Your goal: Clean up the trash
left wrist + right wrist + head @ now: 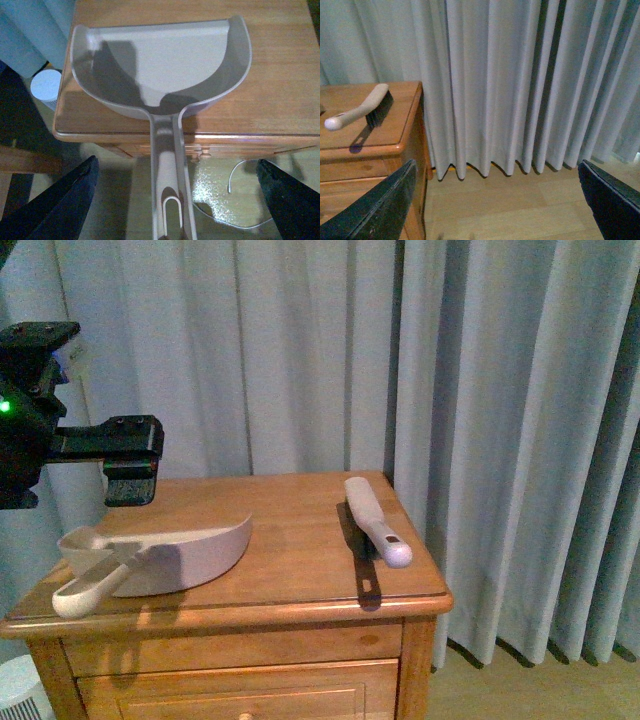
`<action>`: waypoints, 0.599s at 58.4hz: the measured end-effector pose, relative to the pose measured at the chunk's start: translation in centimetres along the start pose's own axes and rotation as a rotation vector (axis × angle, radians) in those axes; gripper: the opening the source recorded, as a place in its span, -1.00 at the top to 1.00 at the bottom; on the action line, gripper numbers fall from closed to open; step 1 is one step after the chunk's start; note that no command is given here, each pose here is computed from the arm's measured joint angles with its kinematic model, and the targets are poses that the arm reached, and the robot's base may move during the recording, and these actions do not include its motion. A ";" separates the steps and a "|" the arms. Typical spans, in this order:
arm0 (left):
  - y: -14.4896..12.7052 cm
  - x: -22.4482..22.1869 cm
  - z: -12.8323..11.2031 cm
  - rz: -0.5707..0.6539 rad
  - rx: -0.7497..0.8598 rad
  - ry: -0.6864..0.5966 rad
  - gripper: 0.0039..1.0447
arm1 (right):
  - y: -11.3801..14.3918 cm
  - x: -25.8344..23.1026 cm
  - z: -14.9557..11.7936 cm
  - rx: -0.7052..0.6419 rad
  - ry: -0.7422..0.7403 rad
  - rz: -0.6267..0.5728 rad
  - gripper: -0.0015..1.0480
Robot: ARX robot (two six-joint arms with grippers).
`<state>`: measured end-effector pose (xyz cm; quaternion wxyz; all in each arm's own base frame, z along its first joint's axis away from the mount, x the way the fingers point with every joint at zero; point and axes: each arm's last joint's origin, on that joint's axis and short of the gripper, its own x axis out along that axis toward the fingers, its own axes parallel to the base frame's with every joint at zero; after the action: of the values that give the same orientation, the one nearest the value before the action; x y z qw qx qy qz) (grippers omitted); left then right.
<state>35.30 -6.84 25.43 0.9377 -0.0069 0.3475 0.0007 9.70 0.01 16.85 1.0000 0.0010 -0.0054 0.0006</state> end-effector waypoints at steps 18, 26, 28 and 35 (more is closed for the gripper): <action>0.2 2.5 -1.1 0.024 -0.021 0.059 -0.86 | 0.0 0.0 0.0 0.000 0.000 0.000 -0.86; 0.4 3.5 -1.4 0.031 -0.024 0.067 -0.86 | 0.0 0.0 0.0 0.000 0.000 0.000 -0.86; 0.4 3.7 -1.5 0.034 -0.024 0.071 -0.86 | 0.0 0.0 0.0 0.000 0.000 0.000 -0.86; 0.5 4.5 -1.8 0.036 -0.023 0.081 -0.86 | 0.0 0.0 0.0 0.000 0.000 0.000 -0.86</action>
<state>37.52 -6.41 21.14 0.9225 -0.0116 0.3852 0.0215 9.70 0.01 16.85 1.0000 0.0010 -0.0054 0.0008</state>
